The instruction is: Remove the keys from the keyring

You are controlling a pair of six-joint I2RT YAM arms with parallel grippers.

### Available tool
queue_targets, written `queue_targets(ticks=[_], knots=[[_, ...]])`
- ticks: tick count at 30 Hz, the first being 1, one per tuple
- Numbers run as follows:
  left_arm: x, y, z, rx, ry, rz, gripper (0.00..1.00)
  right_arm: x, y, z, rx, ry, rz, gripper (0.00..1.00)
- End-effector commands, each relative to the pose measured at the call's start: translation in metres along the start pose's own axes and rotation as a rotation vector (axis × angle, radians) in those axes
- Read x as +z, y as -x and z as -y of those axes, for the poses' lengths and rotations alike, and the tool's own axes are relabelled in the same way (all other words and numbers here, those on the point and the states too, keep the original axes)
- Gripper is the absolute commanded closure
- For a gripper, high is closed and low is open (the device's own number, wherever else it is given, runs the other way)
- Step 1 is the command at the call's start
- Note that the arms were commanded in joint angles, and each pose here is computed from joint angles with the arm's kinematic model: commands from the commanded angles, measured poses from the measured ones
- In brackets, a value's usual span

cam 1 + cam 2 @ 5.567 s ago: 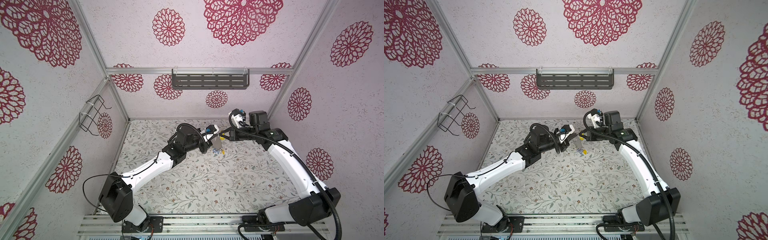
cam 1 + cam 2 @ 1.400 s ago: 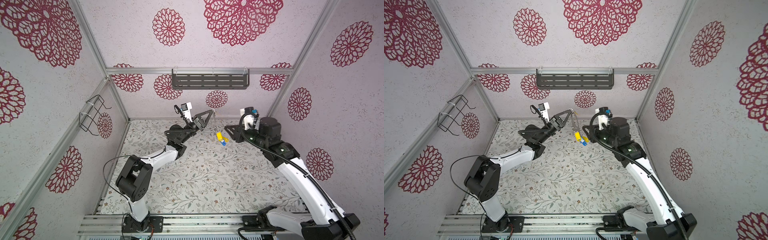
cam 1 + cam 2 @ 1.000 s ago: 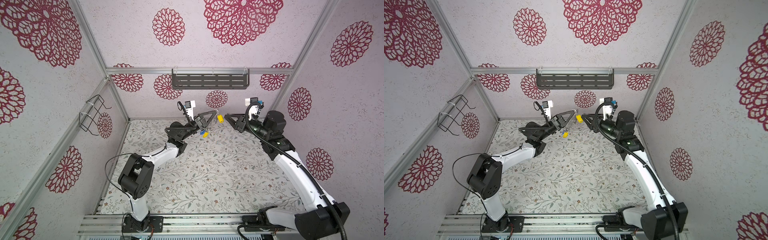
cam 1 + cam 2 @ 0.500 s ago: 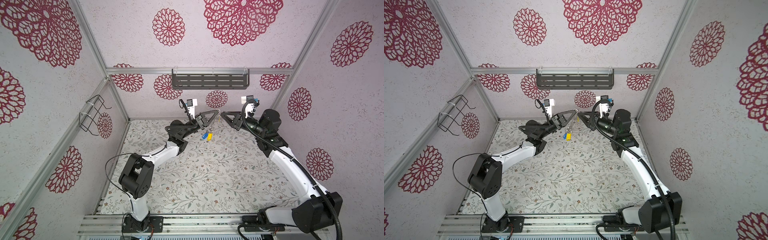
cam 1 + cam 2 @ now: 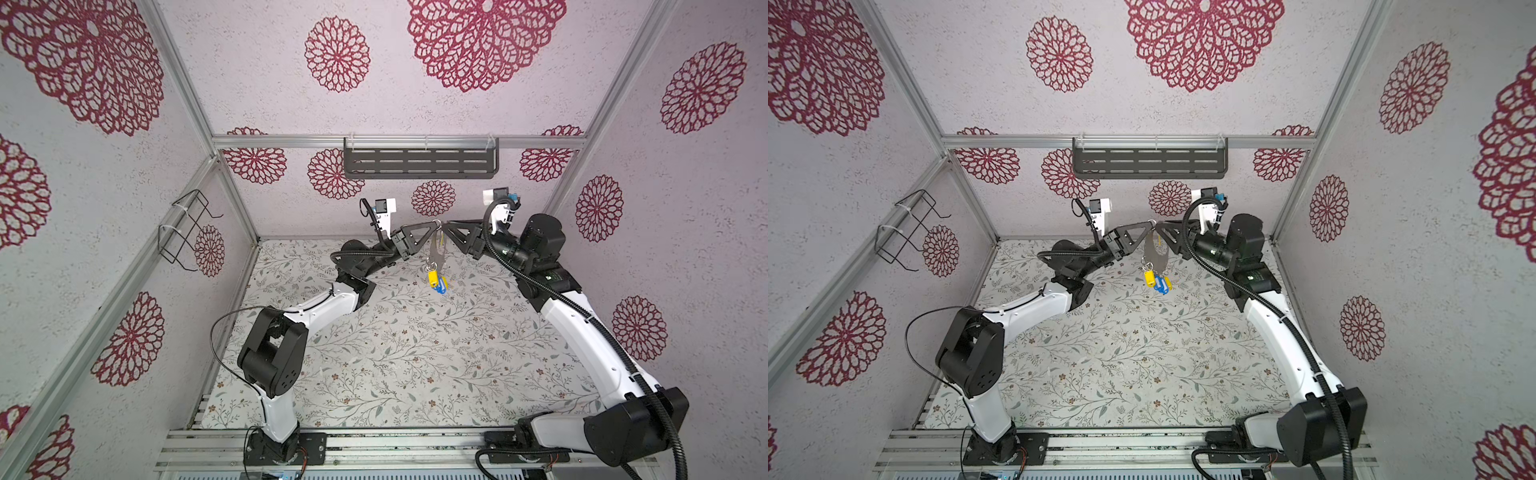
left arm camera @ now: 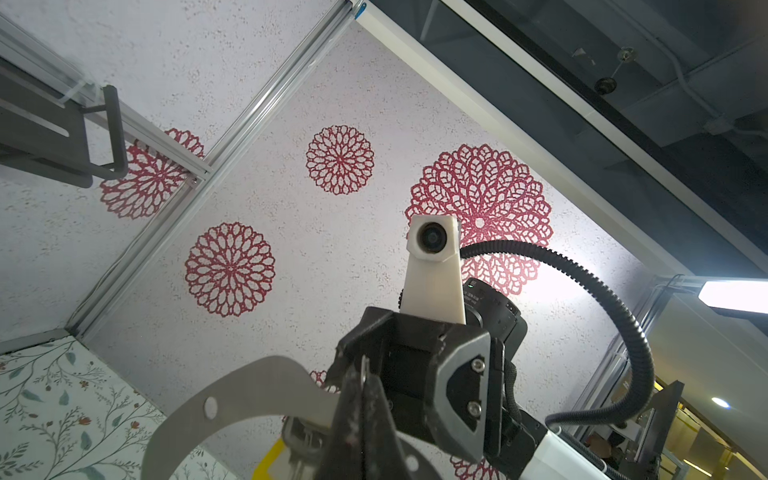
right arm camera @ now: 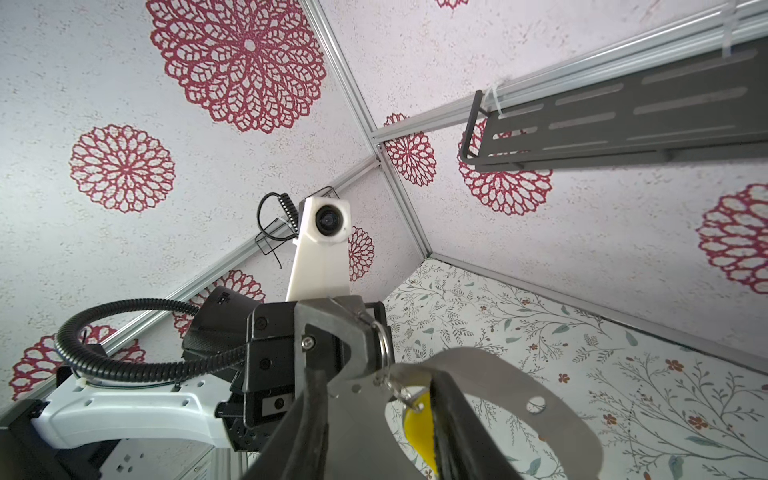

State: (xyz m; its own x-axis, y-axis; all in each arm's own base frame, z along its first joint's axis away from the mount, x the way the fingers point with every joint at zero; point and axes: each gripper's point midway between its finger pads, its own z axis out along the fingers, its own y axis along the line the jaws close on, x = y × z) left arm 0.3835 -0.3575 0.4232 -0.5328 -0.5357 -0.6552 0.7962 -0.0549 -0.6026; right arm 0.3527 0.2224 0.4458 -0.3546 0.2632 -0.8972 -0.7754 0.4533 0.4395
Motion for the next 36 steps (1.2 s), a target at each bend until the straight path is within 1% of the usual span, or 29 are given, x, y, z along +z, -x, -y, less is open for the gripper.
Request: queue_targets(ticks=[1,4,6,8,10,15,19,21,22,24,29,31,34,36], knots=[[0.005,0.008,0.012,0.022,-0.037,0.011,1.00,-0.003,0.023,-0.017,-0.075,0.036,0.040,0.57],[0.005,0.008,0.012,0.022,-0.037,0.013,1.00,0.003,0.021,-0.018,-0.052,0.070,0.028,0.69],[0.006,0.010,0.013,0.025,-0.036,0.019,1.00,0.005,0.017,-0.021,-0.044,0.083,0.021,0.79],[0.006,0.011,0.014,0.028,-0.035,0.025,1.00,0.006,0.012,-0.025,-0.041,0.092,0.018,0.84],[0.006,0.013,0.015,0.032,-0.036,0.032,1.00,0.006,0.007,-0.025,-0.036,0.090,0.016,0.88],[0.008,0.017,0.015,0.038,-0.034,0.042,1.00,0.003,-0.004,-0.025,-0.024,0.079,0.013,0.88],[0.009,0.019,0.016,0.039,-0.035,0.050,1.00,0.005,-0.011,-0.024,-0.017,0.078,0.003,0.87],[0.009,0.019,0.016,0.039,-0.034,0.054,1.00,0.006,-0.011,-0.023,-0.016,0.075,0.005,0.90],[0.009,0.020,0.016,0.041,-0.033,0.055,1.00,0.007,-0.012,-0.024,-0.014,0.077,0.004,0.94],[0.008,0.020,0.015,0.041,-0.032,0.057,1.00,0.009,-0.013,-0.024,-0.011,0.081,0.006,0.99],[0.007,0.017,0.013,0.037,-0.027,0.050,1.00,0.006,-0.012,-0.026,-0.020,0.061,0.005,1.00],[0.007,0.016,0.011,0.039,-0.022,0.045,1.00,-0.003,-0.008,-0.021,-0.032,0.002,0.020,0.98],[0.006,0.013,0.009,0.041,-0.013,0.029,1.00,-0.025,0.003,-0.023,-0.054,-0.039,0.062,0.89],[0.005,0.011,0.008,0.043,-0.011,0.024,1.00,-0.036,0.011,-0.025,-0.070,-0.055,0.086,0.88]])
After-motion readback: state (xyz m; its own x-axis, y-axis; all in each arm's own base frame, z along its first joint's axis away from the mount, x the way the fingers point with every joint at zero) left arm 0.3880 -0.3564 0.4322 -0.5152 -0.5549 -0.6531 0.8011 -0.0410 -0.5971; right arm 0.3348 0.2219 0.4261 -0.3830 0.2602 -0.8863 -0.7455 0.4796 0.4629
